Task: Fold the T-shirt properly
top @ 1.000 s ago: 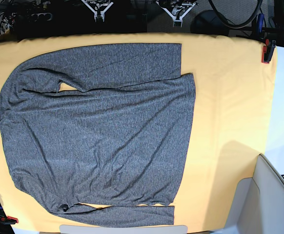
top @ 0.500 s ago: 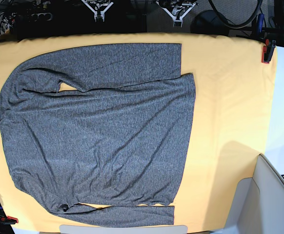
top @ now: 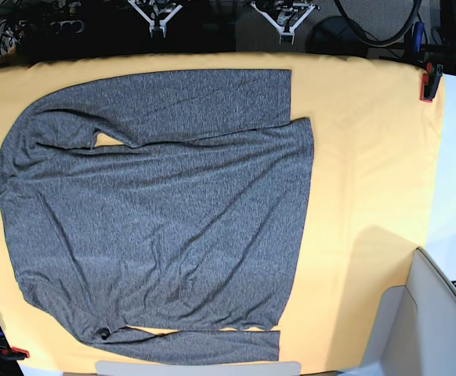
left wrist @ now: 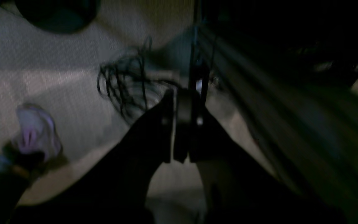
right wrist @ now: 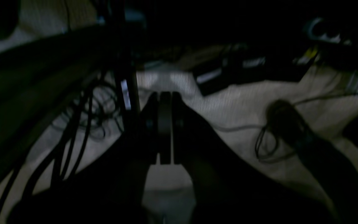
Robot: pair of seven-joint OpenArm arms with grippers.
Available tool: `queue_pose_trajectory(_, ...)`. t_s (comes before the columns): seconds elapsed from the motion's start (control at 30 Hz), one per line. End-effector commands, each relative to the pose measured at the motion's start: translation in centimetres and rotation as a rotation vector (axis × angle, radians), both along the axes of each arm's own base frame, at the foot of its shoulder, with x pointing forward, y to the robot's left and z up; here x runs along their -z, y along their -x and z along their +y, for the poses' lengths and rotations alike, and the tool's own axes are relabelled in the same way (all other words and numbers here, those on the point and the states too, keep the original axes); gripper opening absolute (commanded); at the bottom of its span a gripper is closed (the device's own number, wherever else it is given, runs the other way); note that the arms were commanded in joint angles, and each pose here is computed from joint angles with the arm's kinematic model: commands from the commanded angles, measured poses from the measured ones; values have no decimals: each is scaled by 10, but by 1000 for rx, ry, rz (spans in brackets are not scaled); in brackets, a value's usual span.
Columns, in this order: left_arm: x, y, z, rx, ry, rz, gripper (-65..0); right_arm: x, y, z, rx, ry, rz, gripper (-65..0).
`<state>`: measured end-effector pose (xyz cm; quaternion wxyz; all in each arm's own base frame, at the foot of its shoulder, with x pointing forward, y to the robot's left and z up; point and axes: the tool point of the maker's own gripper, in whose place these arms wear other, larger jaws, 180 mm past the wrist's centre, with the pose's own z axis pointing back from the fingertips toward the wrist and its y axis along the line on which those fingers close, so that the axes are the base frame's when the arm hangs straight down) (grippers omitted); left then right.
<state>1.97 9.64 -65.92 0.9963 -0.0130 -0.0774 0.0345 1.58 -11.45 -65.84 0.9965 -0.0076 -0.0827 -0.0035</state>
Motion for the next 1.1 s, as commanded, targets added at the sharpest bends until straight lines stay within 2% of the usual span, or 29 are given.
queue_pose_trajectory(0.0,-3,1,3,-1,-9,-34,-650,-2,11,-1,4,3,-6,-650)
queue_pose_trajectory(0.2,-29,-2,18,-9,-44,-167,-650,-29,17,-35,-3,60,-127,-650)
queue_pose_trajectory(0.33,-55,-11,26,-6,-65,-266,-650,-62,8,-63,-41,108,-236,-650)
queue_pose_trajectory(0.53,-112,-35,39,-2,-103,-427,-650,-134,-7,-115,-72,217,-400,-650)
queue_pose_trajectory(0.67,-149,-46,54,11,-130,-452,-650,-186,-8,-142,-65,296,-480,-650)
queue_pose_trajectory(0.77,-185,-55,57,17,-142,-493,-650,-221,-10,-149,-79,329,-529,-650)
queue_pose_trajectory(0.97,-284,-78,58,32,-166,-688,-650,-293,-28,-154,-131,383,-652,-650)
queue_pose_trajectory(1.07,-293,-81,58,32,-167,-692,-650,-320,-44,-150,-120,354,-725,-650)
